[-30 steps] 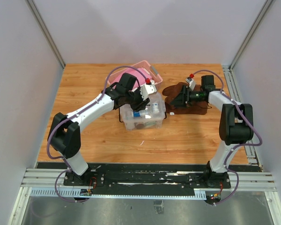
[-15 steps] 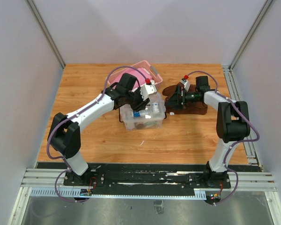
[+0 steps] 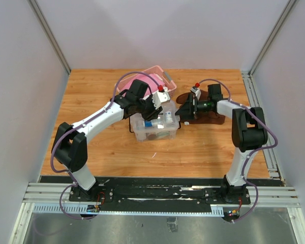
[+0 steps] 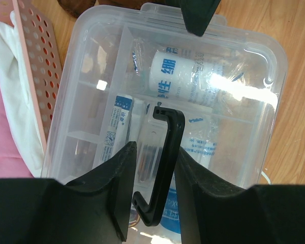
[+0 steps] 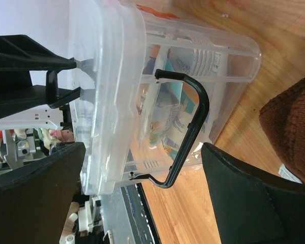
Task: Organize the medicine kit
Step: Close the medicine box at the center of the board.
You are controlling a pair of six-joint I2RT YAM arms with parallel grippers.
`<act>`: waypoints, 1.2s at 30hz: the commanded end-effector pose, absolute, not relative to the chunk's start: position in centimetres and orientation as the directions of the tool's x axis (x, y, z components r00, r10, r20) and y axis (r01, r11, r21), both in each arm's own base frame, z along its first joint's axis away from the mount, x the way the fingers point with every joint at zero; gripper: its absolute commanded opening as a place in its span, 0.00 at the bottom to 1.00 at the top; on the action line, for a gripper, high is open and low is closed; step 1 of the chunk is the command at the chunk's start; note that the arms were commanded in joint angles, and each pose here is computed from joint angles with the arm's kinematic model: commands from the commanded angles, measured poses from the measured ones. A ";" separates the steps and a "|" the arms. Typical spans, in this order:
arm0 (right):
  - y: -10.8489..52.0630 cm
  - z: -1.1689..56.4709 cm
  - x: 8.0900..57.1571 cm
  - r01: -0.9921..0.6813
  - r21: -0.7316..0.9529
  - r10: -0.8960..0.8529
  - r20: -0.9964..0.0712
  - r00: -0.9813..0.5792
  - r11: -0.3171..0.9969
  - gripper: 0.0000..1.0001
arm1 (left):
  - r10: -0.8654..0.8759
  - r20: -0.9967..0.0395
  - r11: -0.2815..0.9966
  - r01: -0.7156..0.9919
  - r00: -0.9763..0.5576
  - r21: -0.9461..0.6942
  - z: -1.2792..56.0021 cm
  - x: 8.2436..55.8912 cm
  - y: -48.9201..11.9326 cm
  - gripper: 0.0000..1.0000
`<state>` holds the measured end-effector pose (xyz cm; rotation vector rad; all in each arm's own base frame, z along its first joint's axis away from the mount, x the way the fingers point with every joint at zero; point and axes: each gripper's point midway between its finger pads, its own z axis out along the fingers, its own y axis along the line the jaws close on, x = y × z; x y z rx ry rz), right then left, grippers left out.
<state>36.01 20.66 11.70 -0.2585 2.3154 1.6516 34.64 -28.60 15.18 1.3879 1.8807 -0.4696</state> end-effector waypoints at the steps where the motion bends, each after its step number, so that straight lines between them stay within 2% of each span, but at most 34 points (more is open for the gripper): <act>1: 22.0 11.8 35.5 -0.298 0.913 -0.014 -0.307 -0.952 0.277 0.99 | 0.757 -0.598 0.354 0.935 -0.263 0.038 10.0 31.7 -25.6 0.39; 11: 23.4 12.7 34.7 -0.300 0.932 -0.054 -0.296 -0.954 0.205 0.99 | 0.757 -0.597 0.360 0.932 -0.264 0.045 9.9 31.8 -25.5 0.39; 16: 23.2 13.5 34.7 -0.335 0.913 -0.055 -0.332 -0.942 0.230 0.97 | 0.755 -0.599 0.365 0.930 -0.267 0.046 9.8 31.9 -25.5 0.38; 30: 22.6 14.5 35.0 -0.384 0.844 -0.074 -0.386 -0.920 0.374 0.74 | 0.757 -0.596 0.366 0.930 -0.268 0.047 9.5 31.9 -25.5 0.38; 36: 23.2 14.6 34.6 -0.427 0.803 -0.123 -0.416 -0.901 0.416 0.59 | 0.758 -0.594 0.366 0.930 -0.268 0.047 9.4 31.9 -25.4 0.37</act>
